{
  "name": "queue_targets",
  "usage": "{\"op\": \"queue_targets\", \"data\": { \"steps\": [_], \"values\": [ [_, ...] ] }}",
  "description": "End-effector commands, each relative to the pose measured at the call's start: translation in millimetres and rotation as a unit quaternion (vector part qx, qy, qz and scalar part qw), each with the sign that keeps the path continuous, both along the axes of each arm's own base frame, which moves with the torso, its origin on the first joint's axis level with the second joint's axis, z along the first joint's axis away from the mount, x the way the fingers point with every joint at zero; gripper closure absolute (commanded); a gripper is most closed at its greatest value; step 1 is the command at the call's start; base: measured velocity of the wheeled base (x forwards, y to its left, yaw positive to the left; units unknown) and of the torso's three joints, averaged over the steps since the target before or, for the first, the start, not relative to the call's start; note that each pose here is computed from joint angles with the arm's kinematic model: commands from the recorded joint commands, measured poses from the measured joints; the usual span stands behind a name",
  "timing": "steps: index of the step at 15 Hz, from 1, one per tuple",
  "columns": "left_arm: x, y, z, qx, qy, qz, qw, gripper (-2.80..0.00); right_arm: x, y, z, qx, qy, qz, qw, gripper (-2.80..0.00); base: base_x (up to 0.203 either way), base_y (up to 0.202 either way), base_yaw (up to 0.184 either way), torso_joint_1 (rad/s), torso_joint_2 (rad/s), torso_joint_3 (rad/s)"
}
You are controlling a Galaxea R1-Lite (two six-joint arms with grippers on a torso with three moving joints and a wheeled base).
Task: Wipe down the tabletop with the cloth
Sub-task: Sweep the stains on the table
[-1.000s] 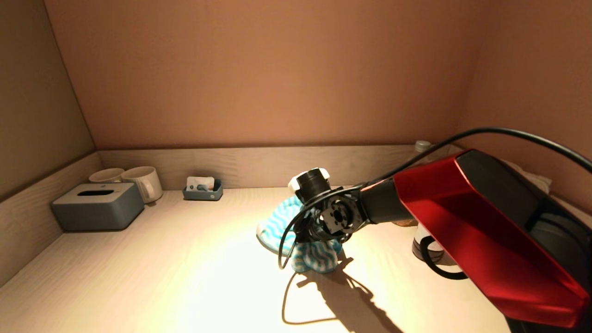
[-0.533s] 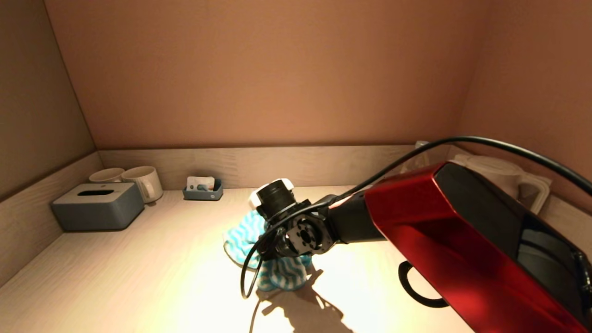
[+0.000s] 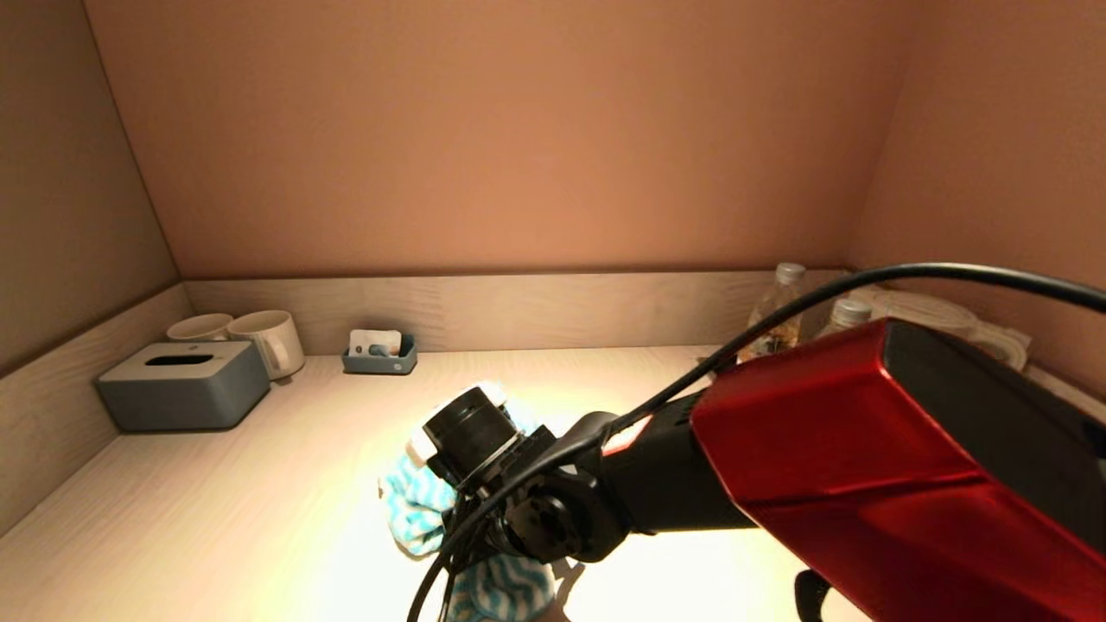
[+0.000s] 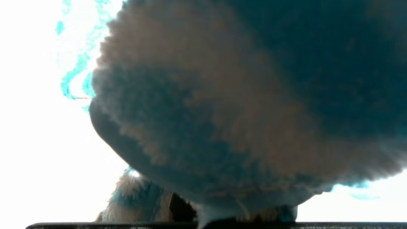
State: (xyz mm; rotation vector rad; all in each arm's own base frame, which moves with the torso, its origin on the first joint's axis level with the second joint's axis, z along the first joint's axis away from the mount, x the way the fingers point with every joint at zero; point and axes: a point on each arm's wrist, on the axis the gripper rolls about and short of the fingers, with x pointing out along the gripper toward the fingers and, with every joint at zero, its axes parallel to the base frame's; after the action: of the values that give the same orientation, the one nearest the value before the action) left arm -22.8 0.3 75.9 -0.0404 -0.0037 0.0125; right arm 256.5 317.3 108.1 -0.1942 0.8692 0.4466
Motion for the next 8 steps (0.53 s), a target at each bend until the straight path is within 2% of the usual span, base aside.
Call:
{"op": "queue_targets", "data": {
  "steps": [1,5,8],
  "values": [
    [0,0,0,0.0,-0.001,0.0,1.0,0.0,-16,-15,12,-0.002,0.001,0.003,1.0,0.0,0.0,0.0,0.0,0.0,0.0,0.0],
    [0,0,0,0.0,-0.001,0.0,1.0,0.0,-46,-68,18,-0.022,0.015,-0.006,1.0,0.0,0.0,0.0,0.0,0.0,0.0,0.0],
    [0,0,0,0.0,0.0,0.0,1.0,0.0,-24,-108,19,-0.02,-0.002,-0.054,0.998,0.0,0.0,0.0,0.0,0.0,0.0,0.0]
  ]
}}
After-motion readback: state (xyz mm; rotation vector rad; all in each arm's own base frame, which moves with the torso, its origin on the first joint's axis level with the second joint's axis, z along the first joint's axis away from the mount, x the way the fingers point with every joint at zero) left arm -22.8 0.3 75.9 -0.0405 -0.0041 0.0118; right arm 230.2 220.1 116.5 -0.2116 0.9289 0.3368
